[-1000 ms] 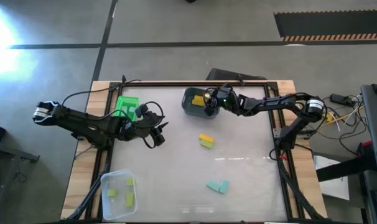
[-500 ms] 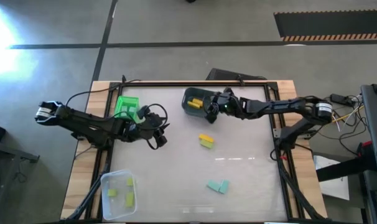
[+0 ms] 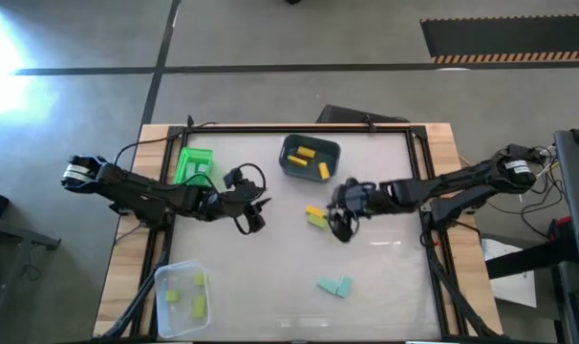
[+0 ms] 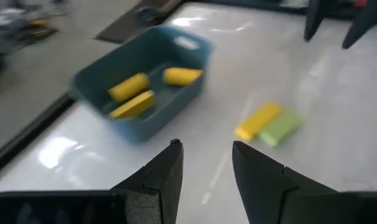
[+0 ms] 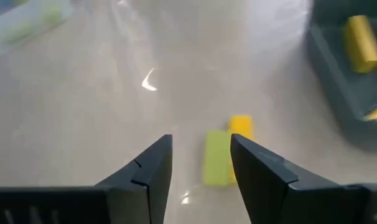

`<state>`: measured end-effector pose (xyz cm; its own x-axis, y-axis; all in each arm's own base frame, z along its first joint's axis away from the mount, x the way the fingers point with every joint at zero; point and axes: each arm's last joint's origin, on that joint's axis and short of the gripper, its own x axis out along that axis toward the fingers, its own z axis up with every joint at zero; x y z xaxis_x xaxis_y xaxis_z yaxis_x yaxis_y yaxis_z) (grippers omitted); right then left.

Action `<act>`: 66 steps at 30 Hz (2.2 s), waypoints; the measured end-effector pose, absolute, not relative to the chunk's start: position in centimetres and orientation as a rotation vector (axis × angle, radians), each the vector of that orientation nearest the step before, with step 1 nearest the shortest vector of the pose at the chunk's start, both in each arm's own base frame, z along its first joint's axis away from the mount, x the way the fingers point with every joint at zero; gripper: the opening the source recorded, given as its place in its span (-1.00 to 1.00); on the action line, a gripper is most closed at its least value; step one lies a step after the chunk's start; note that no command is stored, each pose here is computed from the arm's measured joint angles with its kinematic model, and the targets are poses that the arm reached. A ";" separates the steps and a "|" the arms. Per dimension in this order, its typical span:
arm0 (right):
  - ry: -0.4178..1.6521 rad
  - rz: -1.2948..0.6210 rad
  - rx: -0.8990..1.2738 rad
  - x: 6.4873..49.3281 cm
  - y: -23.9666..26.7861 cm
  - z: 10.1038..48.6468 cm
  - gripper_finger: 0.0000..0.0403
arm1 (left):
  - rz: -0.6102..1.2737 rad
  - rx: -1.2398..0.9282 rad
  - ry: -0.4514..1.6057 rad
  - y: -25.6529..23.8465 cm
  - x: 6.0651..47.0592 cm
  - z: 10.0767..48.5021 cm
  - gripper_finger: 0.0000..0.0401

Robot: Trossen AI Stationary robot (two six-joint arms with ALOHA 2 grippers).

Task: Sort & place blocks by color
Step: Put the blue block into the green bin

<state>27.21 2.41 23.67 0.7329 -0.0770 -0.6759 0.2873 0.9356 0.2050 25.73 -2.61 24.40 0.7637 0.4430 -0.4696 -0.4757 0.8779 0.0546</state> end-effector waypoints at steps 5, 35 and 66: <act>0.737 -0.120 0.150 26.5 6.0 23.2 -0.33 | 0.248 -0.042 0.527 -4.4 27.6 23.3 -0.39; 0.206 0.123 -0.103 22.7 14.6 21.3 -0.64 | -0.145 0.161 0.574 -16.7 38.5 18.7 -0.39; 0.108 0.147 -0.068 19.8 13.0 19.5 -0.68 | -0.203 0.175 0.560 -16.8 42.3 11.8 0.24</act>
<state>19.80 12.96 19.51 0.9834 0.1423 -0.1123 -0.1497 0.9869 -0.0601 42.28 -16.77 11.84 0.8281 -0.1430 -0.5420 0.2379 0.9652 0.1087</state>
